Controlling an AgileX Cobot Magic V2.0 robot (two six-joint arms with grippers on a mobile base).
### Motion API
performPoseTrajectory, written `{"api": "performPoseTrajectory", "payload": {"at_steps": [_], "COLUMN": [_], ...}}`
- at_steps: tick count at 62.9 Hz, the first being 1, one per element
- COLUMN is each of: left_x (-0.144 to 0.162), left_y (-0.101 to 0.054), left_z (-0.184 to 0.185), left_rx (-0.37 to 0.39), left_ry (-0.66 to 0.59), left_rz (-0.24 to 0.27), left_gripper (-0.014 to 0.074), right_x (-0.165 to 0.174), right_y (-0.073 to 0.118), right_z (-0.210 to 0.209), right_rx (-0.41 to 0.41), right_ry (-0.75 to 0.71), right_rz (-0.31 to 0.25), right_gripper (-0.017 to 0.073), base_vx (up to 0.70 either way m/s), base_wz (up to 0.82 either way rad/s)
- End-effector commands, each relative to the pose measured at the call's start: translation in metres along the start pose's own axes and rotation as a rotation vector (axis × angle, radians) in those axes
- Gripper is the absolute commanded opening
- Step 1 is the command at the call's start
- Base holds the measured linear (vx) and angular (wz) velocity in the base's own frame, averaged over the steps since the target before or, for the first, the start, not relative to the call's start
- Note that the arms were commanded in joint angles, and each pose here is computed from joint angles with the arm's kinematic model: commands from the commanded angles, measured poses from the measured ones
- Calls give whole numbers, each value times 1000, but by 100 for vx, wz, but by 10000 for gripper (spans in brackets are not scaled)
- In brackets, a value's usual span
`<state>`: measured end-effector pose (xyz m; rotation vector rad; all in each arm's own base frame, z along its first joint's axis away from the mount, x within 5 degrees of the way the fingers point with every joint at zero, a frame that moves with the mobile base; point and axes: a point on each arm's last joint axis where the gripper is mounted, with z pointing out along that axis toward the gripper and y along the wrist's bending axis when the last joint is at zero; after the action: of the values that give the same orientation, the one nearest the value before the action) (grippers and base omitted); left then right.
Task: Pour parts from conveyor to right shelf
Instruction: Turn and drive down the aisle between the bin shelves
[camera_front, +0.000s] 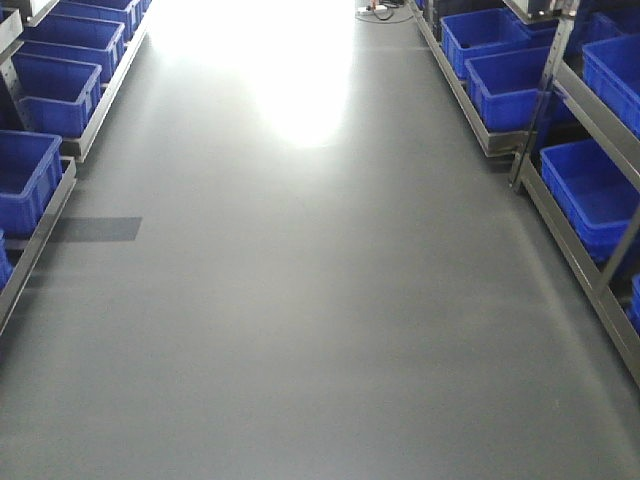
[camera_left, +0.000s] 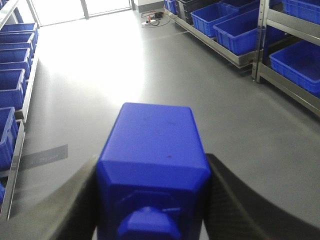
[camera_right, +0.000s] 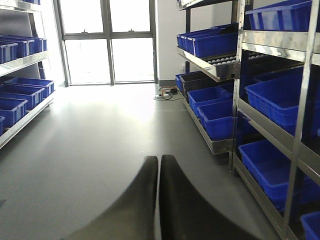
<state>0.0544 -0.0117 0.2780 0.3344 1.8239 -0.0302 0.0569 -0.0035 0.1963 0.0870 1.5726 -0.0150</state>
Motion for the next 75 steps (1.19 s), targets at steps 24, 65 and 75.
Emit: {"api": "performPoseTrajectory", "payload": {"at_steps": [24, 65, 75], "left_x": [-15, -15, -15], "left_y": [2, 2, 2], "left_z": [-3, -3, -3], "left_rx": [-6, -6, -6], "left_ry": [-98, -98, -98], "left_rz": [-16, -16, -16], "left_gripper": [-6, -6, -6], "right_x": [-3, -3, -3], "right_y": [-1, -1, -1], "right_z": [-1, -1, -1], "right_rx": [8, 8, 8], "right_ry": [-77, -77, -77], "right_rz": [-14, -14, -14], "right_gripper": [-9, -9, -9], "base_vx": [70, 68, 61], "base_wz": [3, 14, 13]}}
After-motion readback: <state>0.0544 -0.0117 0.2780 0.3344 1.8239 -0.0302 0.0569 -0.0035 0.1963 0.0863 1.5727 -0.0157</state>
